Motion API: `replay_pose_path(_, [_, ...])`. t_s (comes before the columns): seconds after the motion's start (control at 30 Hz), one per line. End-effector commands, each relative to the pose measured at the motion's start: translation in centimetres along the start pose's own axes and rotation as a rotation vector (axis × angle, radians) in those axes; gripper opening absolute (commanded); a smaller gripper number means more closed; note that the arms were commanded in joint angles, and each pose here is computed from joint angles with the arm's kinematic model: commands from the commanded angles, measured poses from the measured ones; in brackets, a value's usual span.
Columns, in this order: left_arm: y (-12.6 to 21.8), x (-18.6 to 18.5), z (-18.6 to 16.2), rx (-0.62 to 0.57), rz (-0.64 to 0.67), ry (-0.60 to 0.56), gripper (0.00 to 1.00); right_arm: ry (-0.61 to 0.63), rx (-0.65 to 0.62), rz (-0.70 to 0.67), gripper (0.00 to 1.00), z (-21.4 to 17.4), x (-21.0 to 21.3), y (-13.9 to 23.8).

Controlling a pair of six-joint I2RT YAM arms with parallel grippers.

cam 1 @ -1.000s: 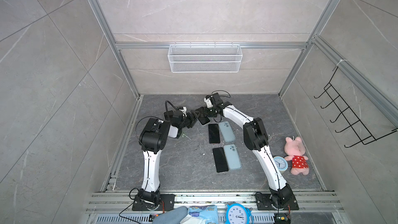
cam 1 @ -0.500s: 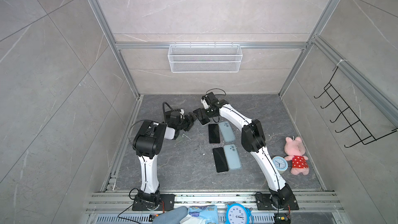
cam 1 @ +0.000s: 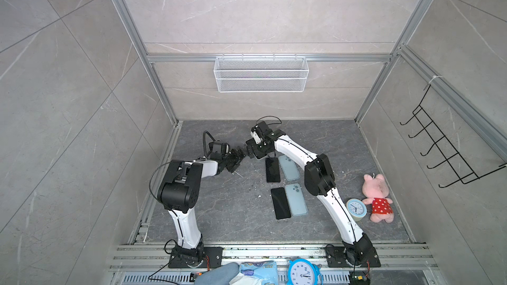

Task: Take the phone out of the phone case

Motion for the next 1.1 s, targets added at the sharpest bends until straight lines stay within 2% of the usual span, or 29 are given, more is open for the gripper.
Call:
replay_pose_path(0.0, [2.7, -3.0, 3.8, -0.161, -0.023, -0.054, 0.9, 0.133, 0.385, -0.041, 1.0, -10.7, 2.4, -3.6])
replay_pose_path(0.4, [5.9, -2.4, 3.3, -0.186, 0.092, -0.113, 0.8, 0.108, 0.344, -0.181, 0.99, -9.3, 0.7, -3.5])
replay_pose_path(0.57, [6.2, -2.2, 3.6, -0.194, 0.096, -0.113, 0.81, 0.102, 0.297, -0.24, 0.98, -7.9, -0.1, -2.4])
replay_pose_path(0.77, [5.3, -2.3, 4.0, -0.189, 0.079, -0.116, 0.88, 0.091, 0.193, -0.302, 0.99, -5.4, -0.9, -0.2])
replay_pose_path(1.07, [4.4, -1.8, 4.0, -0.182, 0.101, -0.115, 0.9, 0.068, 0.193, -0.311, 0.99, -4.5, -2.2, -0.9])
Point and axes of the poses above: each gripper's point midway between its finger pads, its own y axis back along the fingers, its own x axis along the line the jaws close on, z = x × y, the point moved 4 cm from there along y, back along the fingers, and after that the axes turned 7 degrees about -y, right-handed, at the moved point
